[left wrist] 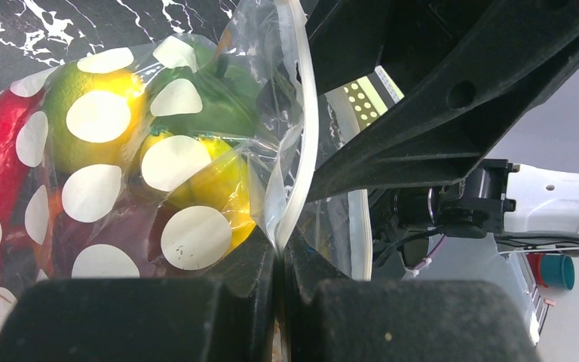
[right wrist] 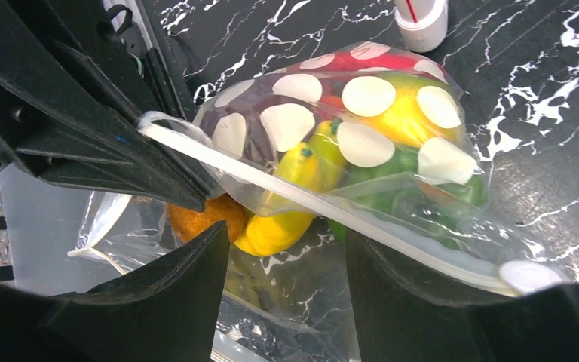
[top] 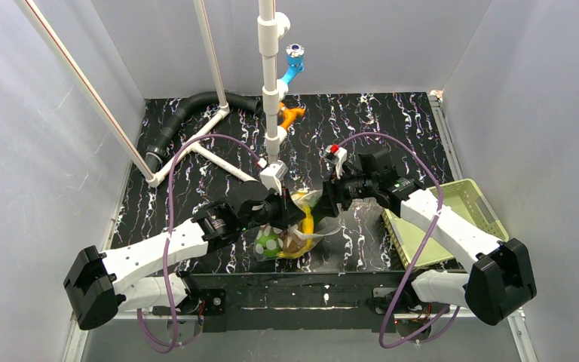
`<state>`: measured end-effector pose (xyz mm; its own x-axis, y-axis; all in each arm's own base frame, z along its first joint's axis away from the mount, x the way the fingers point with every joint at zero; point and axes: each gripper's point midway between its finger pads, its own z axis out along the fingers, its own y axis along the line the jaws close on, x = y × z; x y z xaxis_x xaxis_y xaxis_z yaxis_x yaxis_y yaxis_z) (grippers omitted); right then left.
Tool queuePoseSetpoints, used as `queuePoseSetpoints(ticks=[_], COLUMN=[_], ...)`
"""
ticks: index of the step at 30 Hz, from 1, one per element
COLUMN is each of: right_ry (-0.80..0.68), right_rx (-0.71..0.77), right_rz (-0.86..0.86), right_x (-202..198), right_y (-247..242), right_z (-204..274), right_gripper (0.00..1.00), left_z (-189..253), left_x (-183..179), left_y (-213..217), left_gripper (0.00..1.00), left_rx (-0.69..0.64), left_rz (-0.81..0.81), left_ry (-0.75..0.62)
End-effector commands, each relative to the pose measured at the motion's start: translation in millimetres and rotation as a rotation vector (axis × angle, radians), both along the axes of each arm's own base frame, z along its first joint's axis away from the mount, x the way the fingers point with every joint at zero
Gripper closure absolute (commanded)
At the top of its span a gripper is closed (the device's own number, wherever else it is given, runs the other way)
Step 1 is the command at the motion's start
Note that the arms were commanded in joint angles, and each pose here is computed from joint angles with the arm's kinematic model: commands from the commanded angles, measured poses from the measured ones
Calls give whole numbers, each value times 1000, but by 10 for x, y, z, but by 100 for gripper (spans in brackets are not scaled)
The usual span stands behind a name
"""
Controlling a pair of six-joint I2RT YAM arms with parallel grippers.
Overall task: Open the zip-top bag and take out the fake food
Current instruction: Pick up the fake fruit from the zipper food storage bag.
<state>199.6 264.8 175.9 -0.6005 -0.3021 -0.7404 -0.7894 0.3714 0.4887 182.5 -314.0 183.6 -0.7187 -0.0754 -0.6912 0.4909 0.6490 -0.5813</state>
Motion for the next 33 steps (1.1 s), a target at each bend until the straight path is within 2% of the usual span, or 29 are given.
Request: queuePoseSetpoints(ticks=[1, 7, 11, 24, 33], right_ry=[-16, -20, -48, -73, -57], right_rx=[38, -1, -46, -30, -87], right_rz=[32, 58, 13, 9, -19], right_x=[-79, -138, -15, 120, 143], right_y=[109, 196, 196, 367, 437], right_z=[76, -37, -83, -32, -296], right_gripper=[36, 36, 36, 36, 38], left_z=[125, 192, 243, 269, 324], left_x=[51, 79, 73, 84, 113], left_y=[-12, -35, -38, -74, -107], left_gripper=[100, 100, 100, 100, 100], left_rx=[-29, -48, -62, -91, -114], left_rz=[30, 44, 45, 48, 52], left_ry=[-46, -71, -85, -89, -106])
